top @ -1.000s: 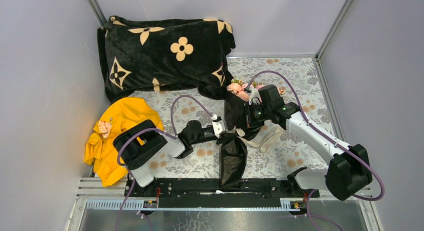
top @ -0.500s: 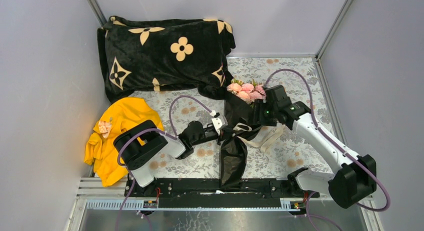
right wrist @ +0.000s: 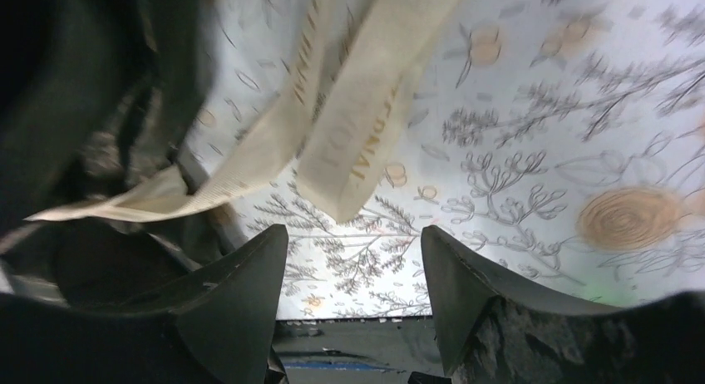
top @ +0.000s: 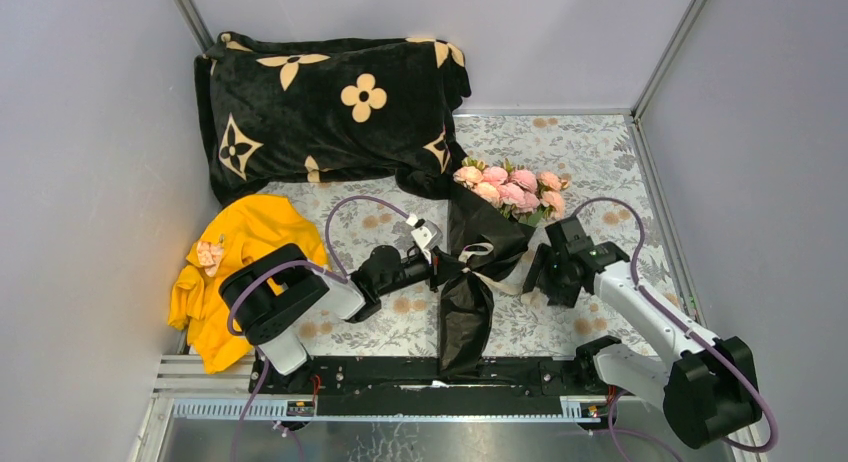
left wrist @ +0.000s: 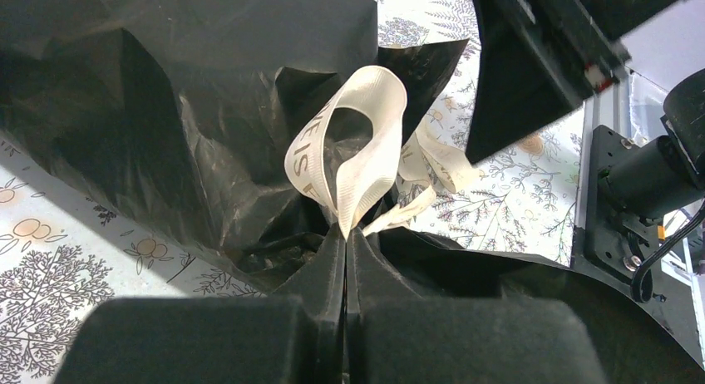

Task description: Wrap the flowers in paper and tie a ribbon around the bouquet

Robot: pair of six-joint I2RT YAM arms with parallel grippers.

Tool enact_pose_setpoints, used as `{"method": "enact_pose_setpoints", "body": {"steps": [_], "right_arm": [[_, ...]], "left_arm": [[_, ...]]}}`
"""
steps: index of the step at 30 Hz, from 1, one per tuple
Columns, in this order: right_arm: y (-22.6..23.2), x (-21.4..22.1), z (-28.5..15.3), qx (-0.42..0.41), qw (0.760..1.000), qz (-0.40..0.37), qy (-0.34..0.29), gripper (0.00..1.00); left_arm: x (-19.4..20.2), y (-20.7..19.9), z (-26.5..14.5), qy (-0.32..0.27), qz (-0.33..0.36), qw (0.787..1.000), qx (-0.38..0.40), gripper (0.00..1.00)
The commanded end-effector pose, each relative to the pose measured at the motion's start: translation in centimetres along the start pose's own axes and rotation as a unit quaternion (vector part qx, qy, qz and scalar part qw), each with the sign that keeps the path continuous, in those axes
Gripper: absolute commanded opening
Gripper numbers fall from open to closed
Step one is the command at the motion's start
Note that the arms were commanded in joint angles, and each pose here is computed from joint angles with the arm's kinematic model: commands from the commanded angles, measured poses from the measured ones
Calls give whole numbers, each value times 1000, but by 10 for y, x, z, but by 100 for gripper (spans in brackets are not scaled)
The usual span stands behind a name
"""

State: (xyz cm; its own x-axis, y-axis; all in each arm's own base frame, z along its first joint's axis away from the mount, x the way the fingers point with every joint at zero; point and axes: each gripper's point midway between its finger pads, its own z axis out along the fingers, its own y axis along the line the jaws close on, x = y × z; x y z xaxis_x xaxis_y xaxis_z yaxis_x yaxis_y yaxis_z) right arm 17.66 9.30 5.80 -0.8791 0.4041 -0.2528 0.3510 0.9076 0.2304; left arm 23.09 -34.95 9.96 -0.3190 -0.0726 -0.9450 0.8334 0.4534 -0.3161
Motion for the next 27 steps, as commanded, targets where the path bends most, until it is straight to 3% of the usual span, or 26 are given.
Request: {"method": "enact_pose_setpoints", "body": {"steps": [1, 7, 17, 19, 21, 23, 25, 27], "right_arm": [[13, 21, 4, -39, 998, 41, 20, 68], [29, 29, 22, -95, 994, 45, 30, 67], [5, 9, 36, 0, 1000, -5, 1, 59], [1, 8, 38, 13, 1000, -10, -2, 46], [-1, 8, 38, 19, 1000, -14, -1, 23], [0, 4, 33, 21, 1000, -23, -5, 7], [2, -2, 20, 21, 999, -34, -10, 0], [9, -9, -2, 9, 998, -52, -17, 0]], "left_arm": [[-19, -2, -1, -37, 5, 999, -1, 0], [-18, -4, 1, -35, 13, 999, 5, 0], [-18, -4, 2, -32, 19, 999, 8, 0], [-18, -4, 2, -32, 19, 999, 7, 0], [-19, -4, 2, -33, 21, 999, 6, 0], [-20, -3, 2, -35, 24, 999, 5, 0], [-21, -2, 1, -37, 27, 999, 3, 0], [-23, -3, 1, -41, 32, 999, 5, 0]]}}
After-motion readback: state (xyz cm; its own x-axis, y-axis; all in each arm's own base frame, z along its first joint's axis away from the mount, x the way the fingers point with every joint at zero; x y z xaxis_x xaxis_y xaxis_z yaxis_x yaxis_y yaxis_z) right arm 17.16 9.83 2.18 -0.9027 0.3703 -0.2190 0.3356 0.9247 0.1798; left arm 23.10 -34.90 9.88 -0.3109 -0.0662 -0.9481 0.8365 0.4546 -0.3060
